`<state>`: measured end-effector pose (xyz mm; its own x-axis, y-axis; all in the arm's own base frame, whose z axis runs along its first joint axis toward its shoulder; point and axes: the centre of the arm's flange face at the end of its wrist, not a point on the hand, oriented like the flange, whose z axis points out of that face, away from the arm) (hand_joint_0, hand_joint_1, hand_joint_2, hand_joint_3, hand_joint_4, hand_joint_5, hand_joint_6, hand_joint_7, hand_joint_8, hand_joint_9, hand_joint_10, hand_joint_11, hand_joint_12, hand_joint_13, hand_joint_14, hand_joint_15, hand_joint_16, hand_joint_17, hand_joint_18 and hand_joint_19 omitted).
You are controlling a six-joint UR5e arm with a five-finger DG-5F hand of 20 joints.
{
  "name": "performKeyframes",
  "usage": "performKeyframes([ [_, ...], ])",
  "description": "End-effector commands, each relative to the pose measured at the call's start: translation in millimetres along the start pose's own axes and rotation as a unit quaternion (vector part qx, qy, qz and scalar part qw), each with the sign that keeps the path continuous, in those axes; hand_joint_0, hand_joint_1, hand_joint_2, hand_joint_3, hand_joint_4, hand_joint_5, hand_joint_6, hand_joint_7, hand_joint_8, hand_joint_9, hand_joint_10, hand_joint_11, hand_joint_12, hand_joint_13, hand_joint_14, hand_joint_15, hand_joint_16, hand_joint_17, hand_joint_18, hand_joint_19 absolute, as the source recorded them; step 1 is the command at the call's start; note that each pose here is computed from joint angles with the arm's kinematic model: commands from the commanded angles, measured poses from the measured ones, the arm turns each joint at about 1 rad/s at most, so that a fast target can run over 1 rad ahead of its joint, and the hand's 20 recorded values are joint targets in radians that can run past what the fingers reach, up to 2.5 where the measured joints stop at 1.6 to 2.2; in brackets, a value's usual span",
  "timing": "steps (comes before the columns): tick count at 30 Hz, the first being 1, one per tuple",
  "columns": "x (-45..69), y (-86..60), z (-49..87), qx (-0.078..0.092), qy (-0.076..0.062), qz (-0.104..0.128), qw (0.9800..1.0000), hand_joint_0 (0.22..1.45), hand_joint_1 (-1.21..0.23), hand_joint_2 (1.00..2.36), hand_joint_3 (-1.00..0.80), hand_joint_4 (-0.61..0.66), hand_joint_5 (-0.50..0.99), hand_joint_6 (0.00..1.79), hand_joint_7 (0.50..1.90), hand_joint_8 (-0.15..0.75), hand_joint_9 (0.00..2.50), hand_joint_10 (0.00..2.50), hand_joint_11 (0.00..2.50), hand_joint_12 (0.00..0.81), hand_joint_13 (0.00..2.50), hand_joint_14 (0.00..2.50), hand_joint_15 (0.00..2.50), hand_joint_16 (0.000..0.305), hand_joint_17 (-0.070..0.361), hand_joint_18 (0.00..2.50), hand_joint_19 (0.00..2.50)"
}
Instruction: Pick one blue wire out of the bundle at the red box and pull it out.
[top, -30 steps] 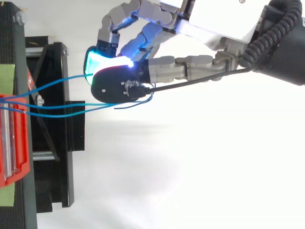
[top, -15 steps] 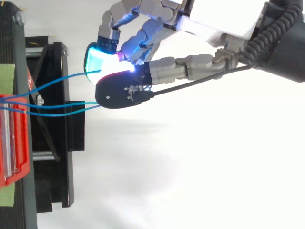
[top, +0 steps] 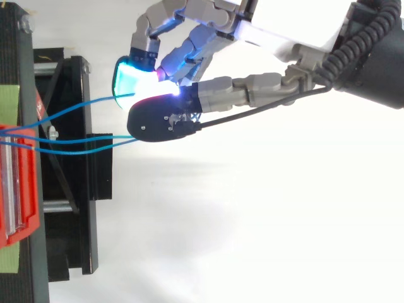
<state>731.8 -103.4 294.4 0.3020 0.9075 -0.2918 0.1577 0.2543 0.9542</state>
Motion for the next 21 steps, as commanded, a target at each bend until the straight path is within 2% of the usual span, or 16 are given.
performKeyframes([
  [1, 0.0, 0.1, 0.1, -0.001, 0.0, 0.0, 1.0, 0.61, -0.74, 1.02, -0.15, 0.15, -0.17, 0.95, 1.01, 0.369, 0.92, 0.01, 0.99, 0.442, 0.88, 0.02, 0.61, 0.056, 0.126, 0.83, 0.62],
  [14, -0.3, 2.1, 0.7, -0.002, -0.001, 0.002, 1.0, 0.63, -0.76, 1.02, 0.05, 0.05, -0.14, 0.97, 1.09, 0.416, 1.02, 0.01, 1.02, 0.475, 0.95, 0.02, 0.61, 0.062, 0.14, 0.93, 0.59],
  [18, -3.8, 10.4, -1.6, -0.006, -0.002, 0.004, 1.0, 0.64, -0.76, 1.01, 0.1, 0.0, -0.12, 0.96, 1.14, 0.417, 1.09, 0.01, 1.01, 0.485, 0.97, 0.02, 0.62, 0.065, 0.145, 0.95, 0.59],
  [21, -7.4, 15.3, -6.2, 0.0, -0.001, 0.001, 1.0, 0.64, -0.76, 1.0, 0.12, -0.02, -0.11, 0.96, 1.17, 0.42, 1.14, 0.01, 1.01, 0.491, 0.98, 0.02, 0.61, 0.066, 0.149, 0.96, 0.58],
])
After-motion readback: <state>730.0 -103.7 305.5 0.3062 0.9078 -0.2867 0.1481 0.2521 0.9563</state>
